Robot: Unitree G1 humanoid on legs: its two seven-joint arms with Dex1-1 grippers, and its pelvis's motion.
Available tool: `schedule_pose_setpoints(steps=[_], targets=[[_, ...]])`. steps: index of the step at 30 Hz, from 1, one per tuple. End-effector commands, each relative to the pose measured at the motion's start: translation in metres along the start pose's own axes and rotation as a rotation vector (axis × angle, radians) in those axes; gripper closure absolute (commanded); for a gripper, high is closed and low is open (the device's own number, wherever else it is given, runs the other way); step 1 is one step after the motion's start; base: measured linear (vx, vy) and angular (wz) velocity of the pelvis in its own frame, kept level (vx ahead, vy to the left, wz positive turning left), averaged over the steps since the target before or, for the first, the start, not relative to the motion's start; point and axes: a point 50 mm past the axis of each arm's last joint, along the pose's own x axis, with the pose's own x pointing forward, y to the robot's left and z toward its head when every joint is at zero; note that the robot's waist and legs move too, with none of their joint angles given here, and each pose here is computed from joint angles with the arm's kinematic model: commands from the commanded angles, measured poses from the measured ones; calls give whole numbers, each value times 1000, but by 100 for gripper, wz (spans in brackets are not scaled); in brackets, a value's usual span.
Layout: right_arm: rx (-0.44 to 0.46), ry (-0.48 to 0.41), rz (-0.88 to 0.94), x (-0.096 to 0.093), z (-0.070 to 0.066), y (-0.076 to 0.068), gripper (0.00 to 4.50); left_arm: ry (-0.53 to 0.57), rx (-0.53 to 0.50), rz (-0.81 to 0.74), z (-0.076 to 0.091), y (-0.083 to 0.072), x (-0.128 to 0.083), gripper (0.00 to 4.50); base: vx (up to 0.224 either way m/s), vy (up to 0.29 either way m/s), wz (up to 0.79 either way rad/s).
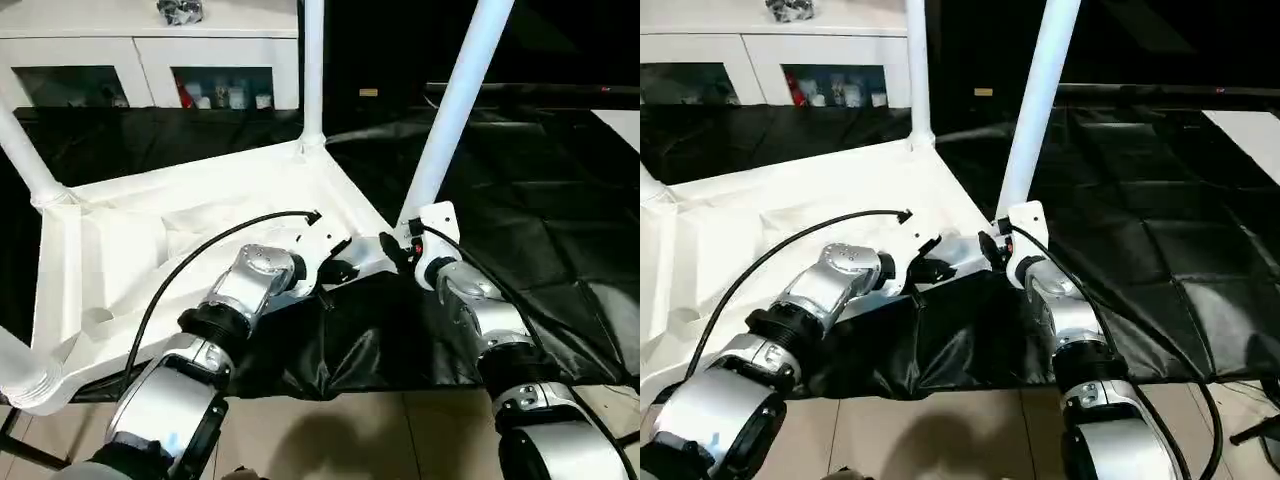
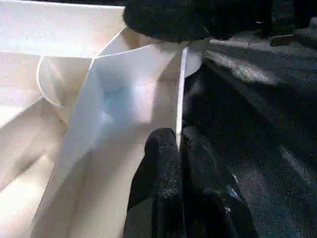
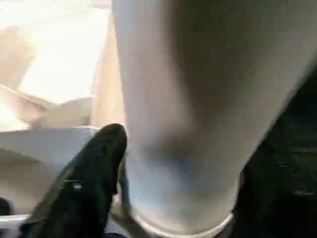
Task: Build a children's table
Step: Rotate leg to tighten
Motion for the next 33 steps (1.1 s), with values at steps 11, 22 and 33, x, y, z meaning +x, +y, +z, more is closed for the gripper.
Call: schedule_pose_setpoints(steps=[11,22,33], targets=[[-249,14,593,-32,7,5,60,-21,72,-233,-13,5,-42,450,0,0,0],[-353,156,877,-63,-2,-7,60,17,116,-433,-21,-2,-60,450,0,0,0],[-377,165,907,-58,1,-5,164,19,114,-449,-18,-2,-59,450,0,0,0]])
